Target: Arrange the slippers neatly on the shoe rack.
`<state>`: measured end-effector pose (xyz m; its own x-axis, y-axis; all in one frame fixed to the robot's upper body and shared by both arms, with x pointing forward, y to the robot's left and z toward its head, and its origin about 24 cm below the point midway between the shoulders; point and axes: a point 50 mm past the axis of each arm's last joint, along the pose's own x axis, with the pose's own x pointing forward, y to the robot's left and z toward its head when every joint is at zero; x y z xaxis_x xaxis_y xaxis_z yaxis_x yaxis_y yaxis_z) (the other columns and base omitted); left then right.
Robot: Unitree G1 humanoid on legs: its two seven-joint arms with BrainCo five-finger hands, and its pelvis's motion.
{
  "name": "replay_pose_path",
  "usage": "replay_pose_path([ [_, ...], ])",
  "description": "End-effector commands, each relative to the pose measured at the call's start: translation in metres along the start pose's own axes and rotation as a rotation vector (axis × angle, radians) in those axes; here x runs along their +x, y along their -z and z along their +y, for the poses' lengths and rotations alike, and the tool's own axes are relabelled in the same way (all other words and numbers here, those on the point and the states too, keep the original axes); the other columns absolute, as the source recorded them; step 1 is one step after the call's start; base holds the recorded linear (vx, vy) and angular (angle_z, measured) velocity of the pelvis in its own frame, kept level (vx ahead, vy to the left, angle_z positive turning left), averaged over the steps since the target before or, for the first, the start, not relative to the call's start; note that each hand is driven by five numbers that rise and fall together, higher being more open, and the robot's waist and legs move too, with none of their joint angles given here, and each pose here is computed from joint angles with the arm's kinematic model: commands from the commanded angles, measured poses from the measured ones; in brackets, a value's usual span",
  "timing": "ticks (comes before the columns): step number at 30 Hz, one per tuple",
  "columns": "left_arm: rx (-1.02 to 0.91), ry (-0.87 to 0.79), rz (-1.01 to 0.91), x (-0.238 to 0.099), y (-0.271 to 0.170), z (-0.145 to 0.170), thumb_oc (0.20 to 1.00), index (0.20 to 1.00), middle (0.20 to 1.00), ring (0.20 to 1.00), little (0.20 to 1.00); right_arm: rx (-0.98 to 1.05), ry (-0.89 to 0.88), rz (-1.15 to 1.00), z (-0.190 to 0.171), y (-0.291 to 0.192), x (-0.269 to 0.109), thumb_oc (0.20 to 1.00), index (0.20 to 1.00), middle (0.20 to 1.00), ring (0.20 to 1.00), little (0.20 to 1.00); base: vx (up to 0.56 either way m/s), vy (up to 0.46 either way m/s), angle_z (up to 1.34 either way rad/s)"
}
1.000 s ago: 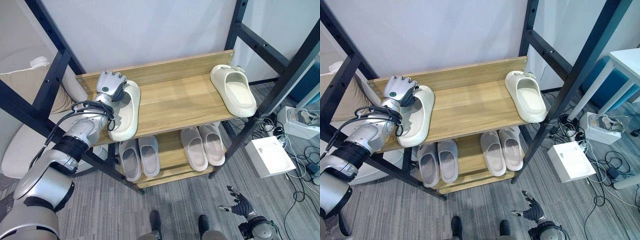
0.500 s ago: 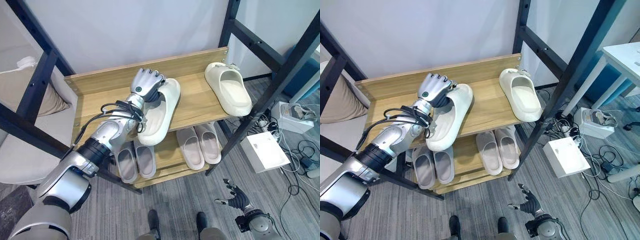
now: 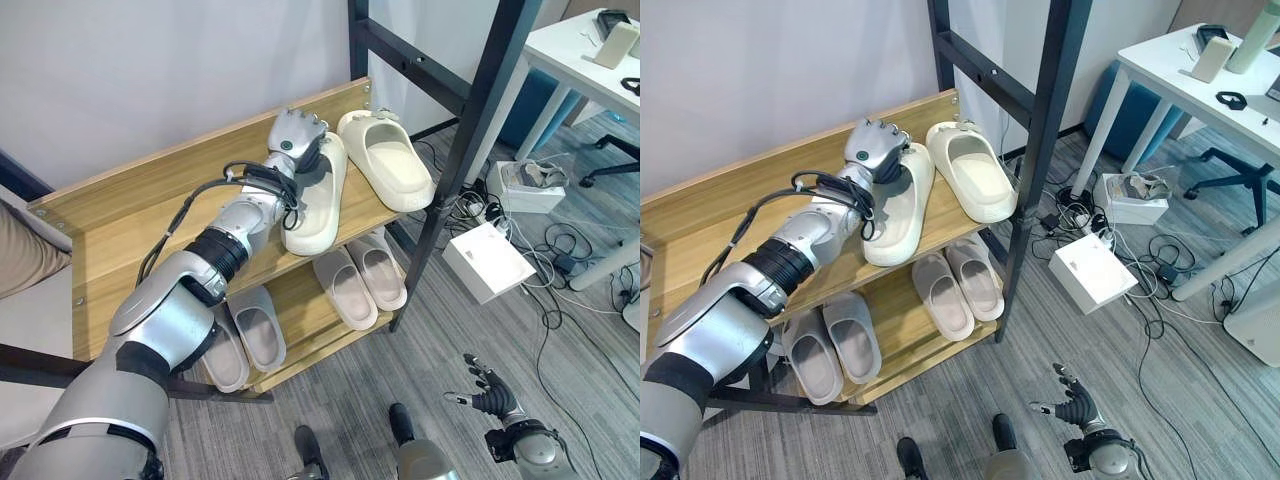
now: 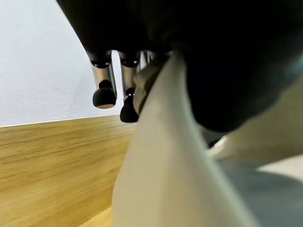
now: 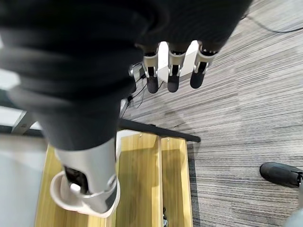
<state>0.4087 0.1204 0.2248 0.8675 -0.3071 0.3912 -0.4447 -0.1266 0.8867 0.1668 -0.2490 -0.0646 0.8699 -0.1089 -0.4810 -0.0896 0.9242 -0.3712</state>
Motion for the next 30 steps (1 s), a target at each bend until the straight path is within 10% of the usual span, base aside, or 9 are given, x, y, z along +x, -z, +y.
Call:
replay_pose_path([
  [1,-0.038,-0.053,0.130,0.021,0.021,0.026,0.200,0.200,0.200,0.200,0.200,0.028,0.047,-0.166,-0.009,-0.033,0.007,1.000,1.000,1.000,1.000,1.000,0.00,0.000,0.00],
  [5,-0.048,-0.046,0.153,0.022,0.024,0.026,0.200,0.200,0.200,0.200,0.200,0.037,0.027,-0.169,-0.003,-0.034,0.005,1.000,1.000,1.000,1.000,1.000,0.03,-0.030,-0.01],
  [6,-0.052,-0.047,0.162,0.022,0.026,0.027,1.000,1.000,1.000,1.000,1.000,0.037,0.023,-0.166,-0.002,-0.033,0.005,1.000,1.000,1.000,1.000,1.000,0.00,0.000,0.00],
  [30,-0.639,-0.274,-0.078,-0.030,-0.004,0.056,1.000,1.000,1.000,1.000,1.000,0.016,-0.067,-0.075,0.024,-0.016,-0.002,1.000,1.000,1.000,1.000,1.000,-0.03,-0.019,0.14],
])
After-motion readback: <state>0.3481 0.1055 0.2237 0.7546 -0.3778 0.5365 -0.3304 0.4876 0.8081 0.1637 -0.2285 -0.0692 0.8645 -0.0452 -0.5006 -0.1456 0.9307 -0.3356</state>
